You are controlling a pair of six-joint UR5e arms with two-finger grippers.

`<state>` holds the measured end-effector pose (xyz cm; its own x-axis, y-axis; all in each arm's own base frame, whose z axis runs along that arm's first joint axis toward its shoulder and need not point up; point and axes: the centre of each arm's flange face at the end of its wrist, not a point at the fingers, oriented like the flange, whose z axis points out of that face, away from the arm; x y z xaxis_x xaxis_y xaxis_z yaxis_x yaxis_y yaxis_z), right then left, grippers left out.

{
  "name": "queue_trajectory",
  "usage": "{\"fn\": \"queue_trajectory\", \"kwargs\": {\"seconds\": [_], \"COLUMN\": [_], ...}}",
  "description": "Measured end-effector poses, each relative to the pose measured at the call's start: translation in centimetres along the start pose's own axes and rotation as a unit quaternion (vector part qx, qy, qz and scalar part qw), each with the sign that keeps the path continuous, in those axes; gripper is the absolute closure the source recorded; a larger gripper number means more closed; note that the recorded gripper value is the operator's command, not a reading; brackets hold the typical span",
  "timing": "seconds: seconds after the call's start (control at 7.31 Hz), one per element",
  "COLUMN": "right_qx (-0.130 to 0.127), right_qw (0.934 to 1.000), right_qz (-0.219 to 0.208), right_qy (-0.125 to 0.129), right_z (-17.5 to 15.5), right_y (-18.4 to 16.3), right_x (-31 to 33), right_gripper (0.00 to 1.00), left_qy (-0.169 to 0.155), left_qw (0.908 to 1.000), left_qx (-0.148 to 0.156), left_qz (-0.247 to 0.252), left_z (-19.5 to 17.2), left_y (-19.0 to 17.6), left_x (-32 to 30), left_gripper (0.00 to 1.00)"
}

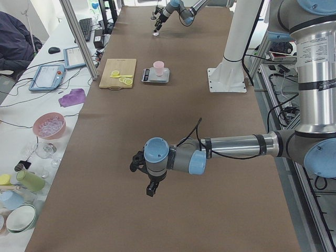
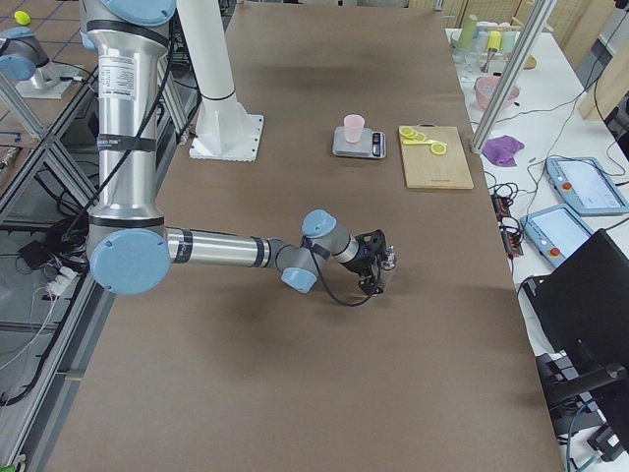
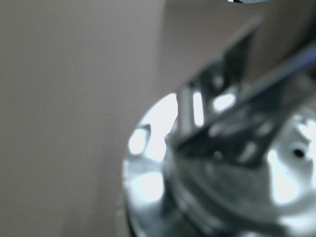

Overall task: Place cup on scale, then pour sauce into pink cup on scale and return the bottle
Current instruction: 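Lower the sauce bottle onto the table with the right gripper, then open the right gripper and lift it off the sauce bottle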

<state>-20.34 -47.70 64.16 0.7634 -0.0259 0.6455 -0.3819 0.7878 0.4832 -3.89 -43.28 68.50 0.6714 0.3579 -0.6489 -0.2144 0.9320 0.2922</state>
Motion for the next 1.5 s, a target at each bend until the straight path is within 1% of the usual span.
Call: {"fn": "queue_trajectory", "kwargs": {"seconds": [0.55,0.82,1.09,1.37,1.5], "right_qx": [0.000,0.006,0.008,0.003,0.000], "right_qw": [1.0000,0.9999,0.9994,0.9987,0.9985], "right_qz": [0.001,0.002,0.016,0.026,0.028], "right_qy": [0.000,-0.014,-0.030,-0.044,-0.046], "right_z": [-0.6,-1.9,-3.3,-5.7,-7.0], "right_y": [0.7,2.4,3.8,5.0,5.6], "right_x": [0.7,2.3,2.8,2.4,2.6], "right_gripper": [0.00,0.00,0.00,0.00,0.00], "left_qy": [0.001,0.001,0.001,0.001,0.001], "left_qw": [1.0000,1.0000,1.0000,1.0000,1.0000], "left_qx": [0.000,0.000,0.000,0.000,0.000], "left_qz": [0.001,0.002,0.003,0.003,0.003], "left_z": [0.0,0.0,0.0,0.1,0.1], "left_y": [-0.1,-0.2,-0.2,-0.2,-0.2], "left_x": [0.1,0.1,0.1,0.2,0.2], "left_gripper": [0.02,0.02,0.02,0.02,0.02]}}
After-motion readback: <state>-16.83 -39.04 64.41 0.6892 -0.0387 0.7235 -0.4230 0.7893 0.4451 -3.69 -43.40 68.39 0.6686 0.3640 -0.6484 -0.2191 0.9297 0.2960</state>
